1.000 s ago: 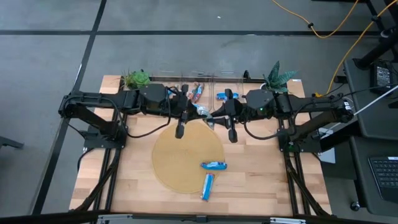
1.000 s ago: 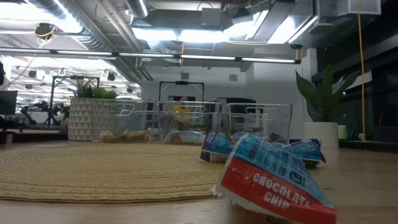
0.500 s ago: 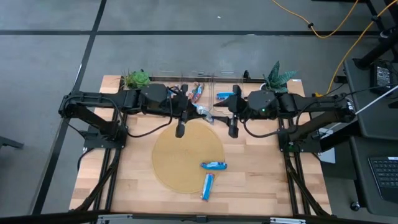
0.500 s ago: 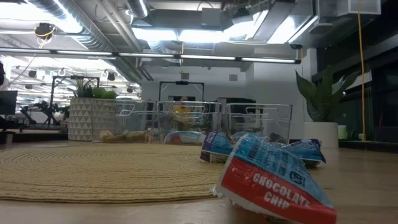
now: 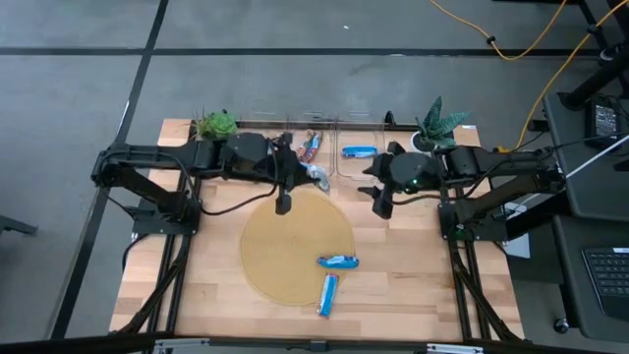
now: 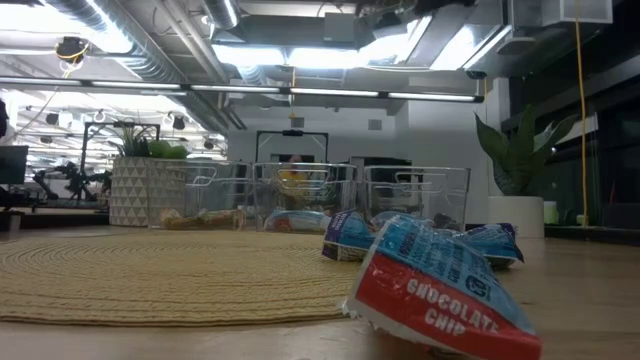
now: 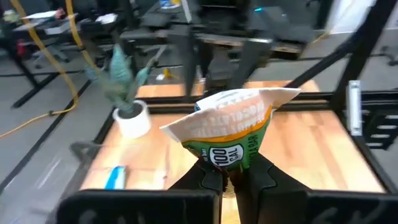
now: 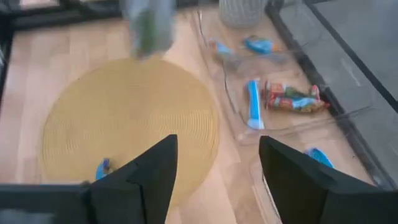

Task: Pick and place Granola Bars by type
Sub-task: Put the yellow granola bar into the left transparent bin

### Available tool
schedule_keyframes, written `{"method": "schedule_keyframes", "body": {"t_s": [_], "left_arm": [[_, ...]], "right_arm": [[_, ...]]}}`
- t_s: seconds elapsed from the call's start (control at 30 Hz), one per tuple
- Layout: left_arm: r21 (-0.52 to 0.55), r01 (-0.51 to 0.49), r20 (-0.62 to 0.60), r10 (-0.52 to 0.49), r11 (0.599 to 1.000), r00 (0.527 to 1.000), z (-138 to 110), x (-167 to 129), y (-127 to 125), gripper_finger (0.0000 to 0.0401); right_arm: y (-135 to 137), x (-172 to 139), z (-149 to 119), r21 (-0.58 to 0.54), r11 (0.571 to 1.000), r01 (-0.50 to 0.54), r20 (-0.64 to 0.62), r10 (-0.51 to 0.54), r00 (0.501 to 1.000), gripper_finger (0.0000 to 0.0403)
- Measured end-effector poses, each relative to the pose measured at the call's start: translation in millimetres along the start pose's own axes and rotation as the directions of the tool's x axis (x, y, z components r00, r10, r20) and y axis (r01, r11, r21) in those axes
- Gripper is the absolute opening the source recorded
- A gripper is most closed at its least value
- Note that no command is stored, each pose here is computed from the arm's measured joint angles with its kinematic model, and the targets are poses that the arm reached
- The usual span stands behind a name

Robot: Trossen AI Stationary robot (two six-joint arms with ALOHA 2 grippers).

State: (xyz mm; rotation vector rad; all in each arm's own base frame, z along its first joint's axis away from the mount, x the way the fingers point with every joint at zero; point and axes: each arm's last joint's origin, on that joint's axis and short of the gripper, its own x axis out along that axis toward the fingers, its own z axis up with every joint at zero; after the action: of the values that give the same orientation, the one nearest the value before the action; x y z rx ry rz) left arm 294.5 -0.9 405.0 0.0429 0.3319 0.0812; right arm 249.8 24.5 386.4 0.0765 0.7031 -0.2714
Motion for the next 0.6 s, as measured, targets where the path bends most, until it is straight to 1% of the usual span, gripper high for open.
{"method": "schedule_keyframes", "body": {"t_s": [0.17, 0.27, 0.33, 0.4, 0.6], "left_arm": [[-0.01, -0.08, -0.059, 0.079, 0.997, 0.995, -3.9, -12.1, 12.9, 0.0008], [-0.02, -0.151, -0.094, 0.148, 0.988, 0.985, -5.7, -24.7, 23.1, 0.0006], [-0.017, -0.2, -0.131, 0.196, 0.98, 0.972, -8.6, -33.8, 30.4, 0.0006], [-0.021, -0.243, -0.166, 0.236, 0.97, 0.957, -11.6, -42.7, 37.9, 0.0007], [-0.038, -0.347, -0.311, 0.319, 0.937, 0.895, -26.0, -60.1, 61.8, 0.0006]], "right_arm": [[6.2, -4.7, -4.1, -0.048, 0.999, -0.021, -0.016, 0.02, 1.0, 0.0206], [3.7, -12.4, -5.0, -0.063, 0.998, 0.026, 0.01, -0.026, 1.0, 0.0194], [-0.3, -18.7, -6.0, -0.063, 0.996, 0.068, 0.027, -0.066, 0.997, 0.0187], [-4.7, -26.6, -8.8, -0.067, 0.994, 0.084, 0.027, -0.082, 0.996, 0.0181], [-16.5, -53.5, -12.0, -0.082, 0.993, 0.085, 0.094, -0.077, 0.993, 0.0173]]}}
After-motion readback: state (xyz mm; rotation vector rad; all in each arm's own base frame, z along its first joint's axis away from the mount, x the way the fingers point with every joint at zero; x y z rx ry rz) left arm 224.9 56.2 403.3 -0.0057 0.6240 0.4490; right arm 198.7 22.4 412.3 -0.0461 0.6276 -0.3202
